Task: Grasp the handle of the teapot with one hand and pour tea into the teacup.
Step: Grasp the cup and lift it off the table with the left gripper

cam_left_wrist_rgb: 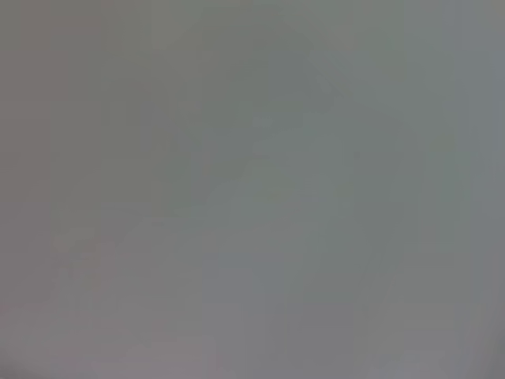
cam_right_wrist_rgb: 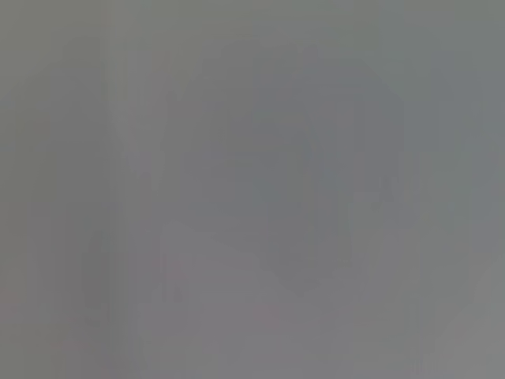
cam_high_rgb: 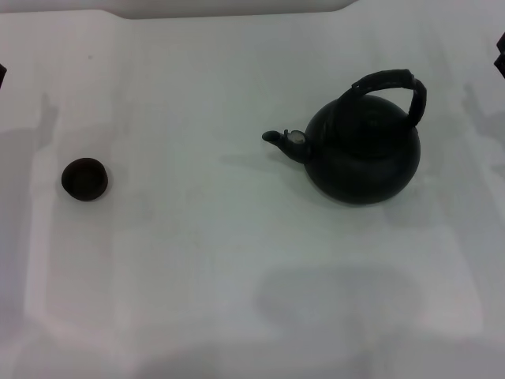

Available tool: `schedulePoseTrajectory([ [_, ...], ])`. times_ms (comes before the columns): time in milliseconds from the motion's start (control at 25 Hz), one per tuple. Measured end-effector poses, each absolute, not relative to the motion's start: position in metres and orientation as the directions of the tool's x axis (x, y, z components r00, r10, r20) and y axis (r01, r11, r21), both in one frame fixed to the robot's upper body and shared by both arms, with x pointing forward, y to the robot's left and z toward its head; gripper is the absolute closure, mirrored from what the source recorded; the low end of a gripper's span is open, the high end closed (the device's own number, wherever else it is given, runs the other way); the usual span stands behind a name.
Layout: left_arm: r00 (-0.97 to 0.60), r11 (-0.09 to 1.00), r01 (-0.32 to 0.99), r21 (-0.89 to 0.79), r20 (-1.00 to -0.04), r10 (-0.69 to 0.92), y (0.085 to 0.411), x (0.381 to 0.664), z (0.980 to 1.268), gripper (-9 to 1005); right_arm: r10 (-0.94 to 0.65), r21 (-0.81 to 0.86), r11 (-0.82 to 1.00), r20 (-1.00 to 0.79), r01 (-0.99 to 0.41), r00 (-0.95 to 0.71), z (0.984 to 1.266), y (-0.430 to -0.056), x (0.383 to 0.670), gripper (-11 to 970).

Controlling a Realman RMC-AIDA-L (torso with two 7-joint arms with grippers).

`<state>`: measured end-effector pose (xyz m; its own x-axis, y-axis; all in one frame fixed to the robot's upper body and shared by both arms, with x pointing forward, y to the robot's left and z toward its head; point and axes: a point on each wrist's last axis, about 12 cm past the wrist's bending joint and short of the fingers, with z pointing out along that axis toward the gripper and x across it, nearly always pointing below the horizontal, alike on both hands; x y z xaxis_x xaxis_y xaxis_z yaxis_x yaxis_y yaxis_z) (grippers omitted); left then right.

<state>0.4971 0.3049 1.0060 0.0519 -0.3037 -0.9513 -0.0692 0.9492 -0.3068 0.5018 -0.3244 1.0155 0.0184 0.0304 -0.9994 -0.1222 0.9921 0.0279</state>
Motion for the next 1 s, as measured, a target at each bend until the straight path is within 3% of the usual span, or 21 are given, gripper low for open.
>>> schedulePoseTrajectory([
  [640,0.021,0.955,-0.052,-0.293,-0.956,-0.293,0.305,0.497,1.004,120,0.026,0.026,0.993,-1.000,-0.116,-0.006,1.013,-0.326,0.502,105],
  [1000,0.004,0.951,0.041,-0.306,-0.952,-0.306,0.299,0.507,1.009,121,0.027,0.028,0.993,-1.000,-0.118,-0.006,1.013,-0.325,0.503,105],
])
